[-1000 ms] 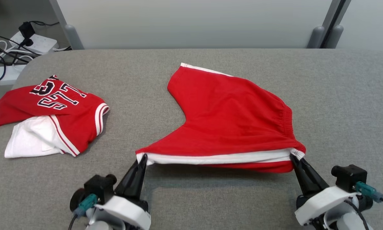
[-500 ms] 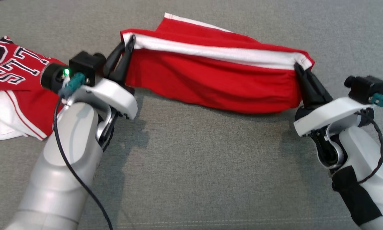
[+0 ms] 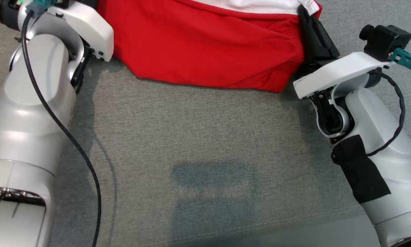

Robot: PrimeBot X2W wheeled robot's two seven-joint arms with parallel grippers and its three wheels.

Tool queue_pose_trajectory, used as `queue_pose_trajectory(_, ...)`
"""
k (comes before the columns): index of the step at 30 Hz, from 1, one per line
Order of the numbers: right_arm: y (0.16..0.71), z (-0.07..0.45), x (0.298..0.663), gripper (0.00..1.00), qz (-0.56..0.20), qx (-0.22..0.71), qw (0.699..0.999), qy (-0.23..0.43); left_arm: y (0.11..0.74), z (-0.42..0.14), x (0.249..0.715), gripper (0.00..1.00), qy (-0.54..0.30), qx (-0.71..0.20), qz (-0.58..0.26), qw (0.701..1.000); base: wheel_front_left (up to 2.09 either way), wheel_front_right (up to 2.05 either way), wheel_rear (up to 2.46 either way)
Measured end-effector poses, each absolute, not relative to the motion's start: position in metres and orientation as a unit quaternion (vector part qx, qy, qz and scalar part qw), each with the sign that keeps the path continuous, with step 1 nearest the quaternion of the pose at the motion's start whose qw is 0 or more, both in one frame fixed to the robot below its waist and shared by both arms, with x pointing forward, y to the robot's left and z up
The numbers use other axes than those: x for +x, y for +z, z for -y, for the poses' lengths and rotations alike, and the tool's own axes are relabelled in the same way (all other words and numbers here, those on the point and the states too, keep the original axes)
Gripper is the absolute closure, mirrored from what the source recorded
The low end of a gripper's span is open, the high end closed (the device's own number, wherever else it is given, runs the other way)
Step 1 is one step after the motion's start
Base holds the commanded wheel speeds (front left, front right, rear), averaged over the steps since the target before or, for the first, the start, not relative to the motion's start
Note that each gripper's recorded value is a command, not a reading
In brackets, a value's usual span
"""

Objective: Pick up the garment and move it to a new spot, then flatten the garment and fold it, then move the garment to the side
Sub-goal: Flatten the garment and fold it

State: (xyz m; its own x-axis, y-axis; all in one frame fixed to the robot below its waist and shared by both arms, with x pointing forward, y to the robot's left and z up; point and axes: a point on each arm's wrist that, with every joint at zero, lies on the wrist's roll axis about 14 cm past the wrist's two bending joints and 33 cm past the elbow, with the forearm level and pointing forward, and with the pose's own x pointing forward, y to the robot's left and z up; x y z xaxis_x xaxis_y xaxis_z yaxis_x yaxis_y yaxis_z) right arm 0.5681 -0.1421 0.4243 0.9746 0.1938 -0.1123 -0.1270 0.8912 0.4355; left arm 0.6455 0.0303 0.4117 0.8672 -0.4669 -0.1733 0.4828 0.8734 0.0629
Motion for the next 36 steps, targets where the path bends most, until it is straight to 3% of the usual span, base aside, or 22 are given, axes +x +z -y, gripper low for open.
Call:
queue_pose_trajectory(12,0.414,0.160,0.567,1.00,-0.084,0.212,0.972,0.059,0.397,-0.012,0.670,1.00,-0.240,0.057,-0.081,0.966,0.00,0.00,0.00)
queue_pose_trajectory(13,0.416,0.161,0.567,1.00,-0.082,0.213,0.972,0.056,0.397,-0.012,0.670,0.83,-0.239,0.058,-0.082,0.966,0.00,0.00,0.00)
queue_pose_trajectory(14,0.416,0.161,0.567,0.31,-0.082,0.213,0.972,0.056,0.397,-0.012,0.670,0.31,-0.239,0.058,-0.082,0.966,0.00,0.00,0.00)
queue_pose_trajectory(15,0.417,0.163,0.567,0.00,-0.081,0.212,0.973,0.053,0.395,-0.013,0.669,0.00,-0.234,0.058,-0.087,0.967,0.00,0.00,0.00)
queue_pose_trajectory(23,0.446,0.181,0.568,0.00,-0.038,0.174,0.983,0.038,0.423,-0.022,0.665,0.00,-0.217,0.059,-0.059,0.973,0.00,0.00,0.00)
queue_pose_trajectory(36,0.495,0.195,0.532,0.00,0.031,0.071,0.996,0.038,0.416,-0.041,0.604,0.00,-0.180,-0.012,-0.087,0.980,0.00,0.00,0.00)
